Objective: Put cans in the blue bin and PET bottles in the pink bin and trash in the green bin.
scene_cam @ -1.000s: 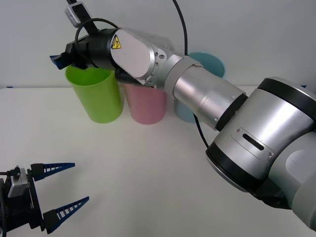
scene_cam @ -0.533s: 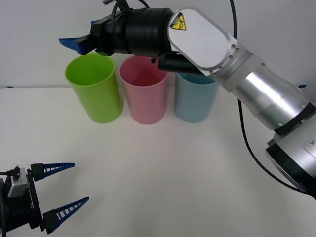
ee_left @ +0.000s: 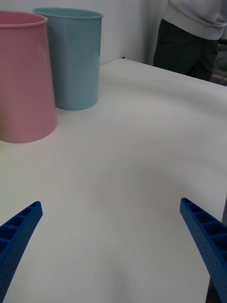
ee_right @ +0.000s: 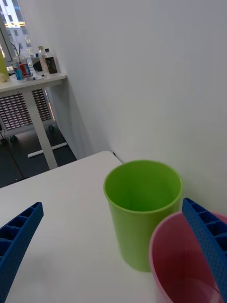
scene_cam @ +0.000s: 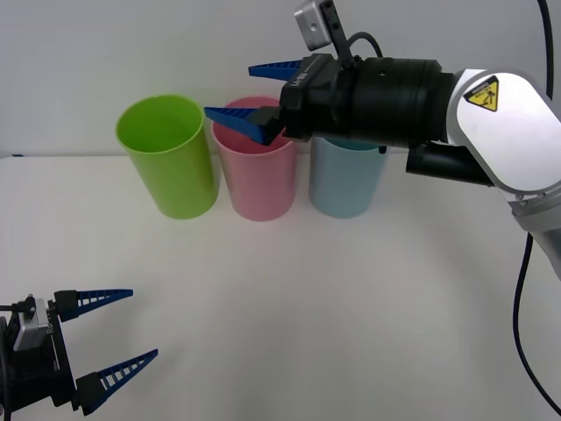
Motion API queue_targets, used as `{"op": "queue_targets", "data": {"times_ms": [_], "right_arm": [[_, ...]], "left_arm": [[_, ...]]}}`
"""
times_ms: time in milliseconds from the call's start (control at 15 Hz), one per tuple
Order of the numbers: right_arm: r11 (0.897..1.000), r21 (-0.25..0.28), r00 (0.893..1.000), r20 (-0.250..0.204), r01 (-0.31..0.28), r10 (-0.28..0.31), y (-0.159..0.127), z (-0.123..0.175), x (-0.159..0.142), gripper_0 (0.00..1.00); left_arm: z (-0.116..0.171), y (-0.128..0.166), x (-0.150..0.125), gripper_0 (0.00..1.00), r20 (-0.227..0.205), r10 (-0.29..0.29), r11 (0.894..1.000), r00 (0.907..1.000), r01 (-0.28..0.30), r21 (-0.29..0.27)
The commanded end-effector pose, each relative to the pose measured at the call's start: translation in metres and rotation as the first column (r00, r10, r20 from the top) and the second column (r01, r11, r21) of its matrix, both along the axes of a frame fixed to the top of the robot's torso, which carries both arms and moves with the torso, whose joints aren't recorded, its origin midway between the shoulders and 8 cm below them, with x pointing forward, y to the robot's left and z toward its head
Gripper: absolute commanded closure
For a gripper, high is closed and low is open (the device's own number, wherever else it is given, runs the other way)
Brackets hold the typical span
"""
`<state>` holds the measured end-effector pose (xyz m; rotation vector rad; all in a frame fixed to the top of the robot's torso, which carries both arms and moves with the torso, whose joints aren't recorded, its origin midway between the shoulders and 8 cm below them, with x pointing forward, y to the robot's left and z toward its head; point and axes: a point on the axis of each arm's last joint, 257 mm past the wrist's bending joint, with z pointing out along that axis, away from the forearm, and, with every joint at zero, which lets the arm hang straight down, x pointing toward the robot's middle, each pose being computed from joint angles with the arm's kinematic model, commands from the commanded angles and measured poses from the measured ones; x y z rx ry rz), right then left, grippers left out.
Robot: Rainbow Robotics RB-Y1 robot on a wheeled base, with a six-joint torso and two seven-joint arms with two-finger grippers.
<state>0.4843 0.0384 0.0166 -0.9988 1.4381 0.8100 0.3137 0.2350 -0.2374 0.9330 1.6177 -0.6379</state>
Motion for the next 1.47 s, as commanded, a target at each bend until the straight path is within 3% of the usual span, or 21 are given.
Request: {"op": "queue_targets", "data": {"times_ms": [67, 133, 533, 1000, 1200, 1467], "right_arm": [[0.999, -0.035, 1.000, 0.003, 0.020, -0.020, -0.037, -0.022, -0.026, 0.00], [0.999, -0.042, 1.000, -0.011, 0.019, -0.019, -0.050, -0.032, -0.041, 0.00], [0.991, -0.137, 1.000, 0.016, -0.009, 0.012, -0.120, -0.107, -0.087, 0.00], [0.977, -0.215, 0.999, 0.039, 0.008, 0.000, -0.162, -0.173, -0.121, 0.00], [0.974, -0.227, 0.998, 0.060, 0.008, 0.006, -0.170, -0.185, -0.132, 0.00], [0.973, -0.230, 0.998, 0.050, -0.010, 0.022, -0.182, -0.188, -0.142, 0.00]], "left_arm": [[0.000, 0.000, 0.000, 0.00, 0.000, 0.000, 1.000, 1.0000, 0.000, 0.000], [0.000, 0.000, 0.000, 0.00, 0.000, 0.000, 1.000, 1.0000, 0.000, 0.000], [0.000, 0.000, 0.000, 0.00, 0.000, 0.000, 1.000, 1.0000, 0.000, 0.000], [0.000, 0.000, 0.000, 0.00, 0.000, 0.000, 1.000, 1.0000, 0.000, 0.000], [0.000, 0.000, 0.000, 0.00, 0.000, 0.000, 1.000, 1.0000, 0.000, 0.000], [0.000, 0.000, 0.000, 0.00, 0.000, 0.000, 1.000, 1.0000, 0.000, 0.000]]}}
